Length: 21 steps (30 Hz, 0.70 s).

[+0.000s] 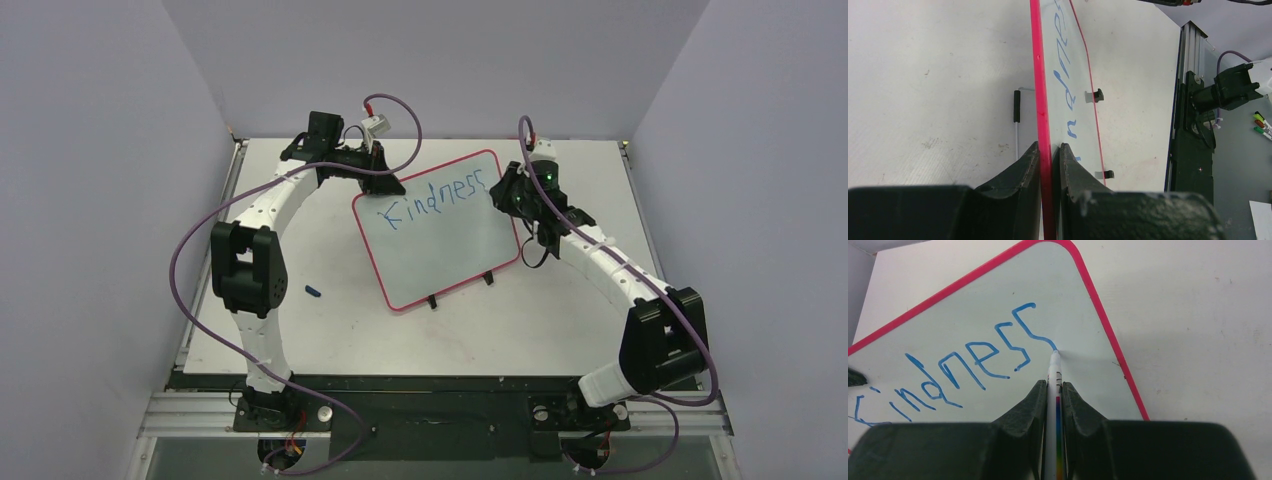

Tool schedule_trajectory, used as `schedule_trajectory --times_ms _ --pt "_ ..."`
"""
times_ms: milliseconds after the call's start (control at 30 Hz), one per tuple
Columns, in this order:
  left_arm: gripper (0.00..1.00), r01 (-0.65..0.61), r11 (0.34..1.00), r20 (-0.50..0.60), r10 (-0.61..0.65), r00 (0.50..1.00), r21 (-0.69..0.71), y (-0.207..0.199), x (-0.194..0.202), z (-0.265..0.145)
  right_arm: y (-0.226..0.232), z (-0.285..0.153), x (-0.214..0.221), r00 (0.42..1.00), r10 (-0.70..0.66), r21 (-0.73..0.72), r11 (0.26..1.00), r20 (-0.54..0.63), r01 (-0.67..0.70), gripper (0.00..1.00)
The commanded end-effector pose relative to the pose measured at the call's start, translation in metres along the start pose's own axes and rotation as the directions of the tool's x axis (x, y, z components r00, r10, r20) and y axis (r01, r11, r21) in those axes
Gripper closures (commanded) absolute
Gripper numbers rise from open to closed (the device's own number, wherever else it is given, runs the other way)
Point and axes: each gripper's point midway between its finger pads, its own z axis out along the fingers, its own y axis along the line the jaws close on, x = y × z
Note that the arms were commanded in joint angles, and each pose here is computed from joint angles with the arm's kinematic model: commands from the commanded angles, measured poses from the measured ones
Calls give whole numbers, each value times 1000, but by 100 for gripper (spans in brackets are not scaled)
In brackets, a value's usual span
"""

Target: Write a sentence on the whiteboard

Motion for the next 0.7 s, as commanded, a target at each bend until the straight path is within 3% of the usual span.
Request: schedule_trajectory --times_ms 0,300,667 --pt "100 -132 990 12 131 991 59 -22 -12 5 -2 -11 3 1000 -7 6 1000 8 7 100" --pt "100 -128 990 10 128 992 57 -22 -12 4 21 -18 3 1000 -21 -53 998 10 21 100" --pt "100 -135 990 19 134 991 48 -21 -13 4 44 -64 -25 995 -29 -162 986 92 43 100"
